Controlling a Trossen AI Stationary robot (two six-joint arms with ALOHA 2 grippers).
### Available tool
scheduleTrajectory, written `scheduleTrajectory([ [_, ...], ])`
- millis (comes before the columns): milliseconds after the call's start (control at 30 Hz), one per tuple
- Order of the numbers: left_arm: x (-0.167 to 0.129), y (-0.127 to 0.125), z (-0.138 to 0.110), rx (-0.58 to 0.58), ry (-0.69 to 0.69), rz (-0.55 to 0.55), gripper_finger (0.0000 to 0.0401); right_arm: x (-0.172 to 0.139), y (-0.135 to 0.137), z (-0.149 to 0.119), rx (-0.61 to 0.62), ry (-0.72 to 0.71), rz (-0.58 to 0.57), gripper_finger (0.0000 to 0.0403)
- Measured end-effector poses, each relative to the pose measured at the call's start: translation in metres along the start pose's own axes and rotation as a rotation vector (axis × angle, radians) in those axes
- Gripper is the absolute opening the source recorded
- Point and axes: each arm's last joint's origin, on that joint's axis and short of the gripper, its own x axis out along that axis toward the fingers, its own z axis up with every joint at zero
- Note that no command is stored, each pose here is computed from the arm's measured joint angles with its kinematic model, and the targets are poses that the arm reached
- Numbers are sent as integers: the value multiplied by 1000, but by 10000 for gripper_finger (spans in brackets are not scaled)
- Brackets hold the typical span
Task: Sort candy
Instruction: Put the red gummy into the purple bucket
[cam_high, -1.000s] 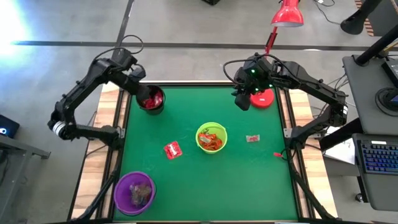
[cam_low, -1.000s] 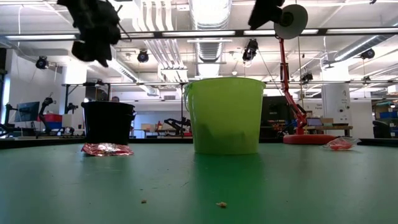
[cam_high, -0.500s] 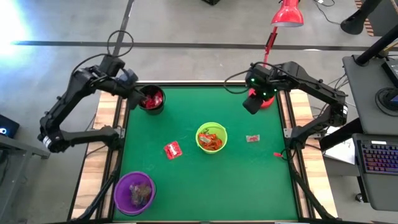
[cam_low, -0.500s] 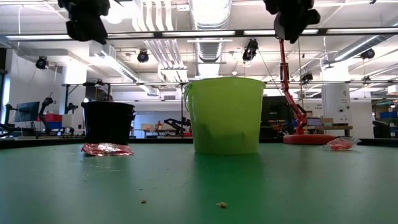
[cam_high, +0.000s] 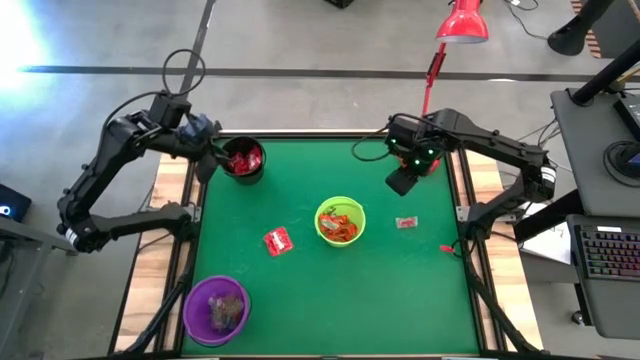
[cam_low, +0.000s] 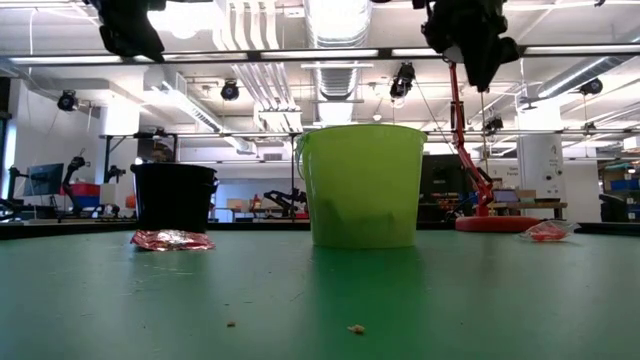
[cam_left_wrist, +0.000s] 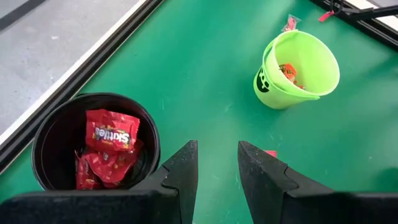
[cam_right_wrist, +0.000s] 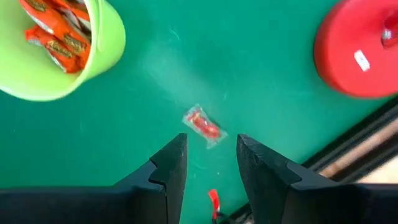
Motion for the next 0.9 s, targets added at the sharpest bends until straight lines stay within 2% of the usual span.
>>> scheduleTrajectory([
  [200,-1,0,-1,18,-2,1,96,9,4,11,-3,-14,2,127],
  [433,0,0,0,30,-2,0,96,34,10,24,-15,159,50,154],
  [633,0,0,0,23,-1,0,96,66,15,31,-200,257,-64,182],
  [767,1,0,0,13,1,0,96,88,10,27,-312,342,-75,189],
  [900,0,0,0,-9,0,0,96,108,3,13,-372,396,-67,189],
])
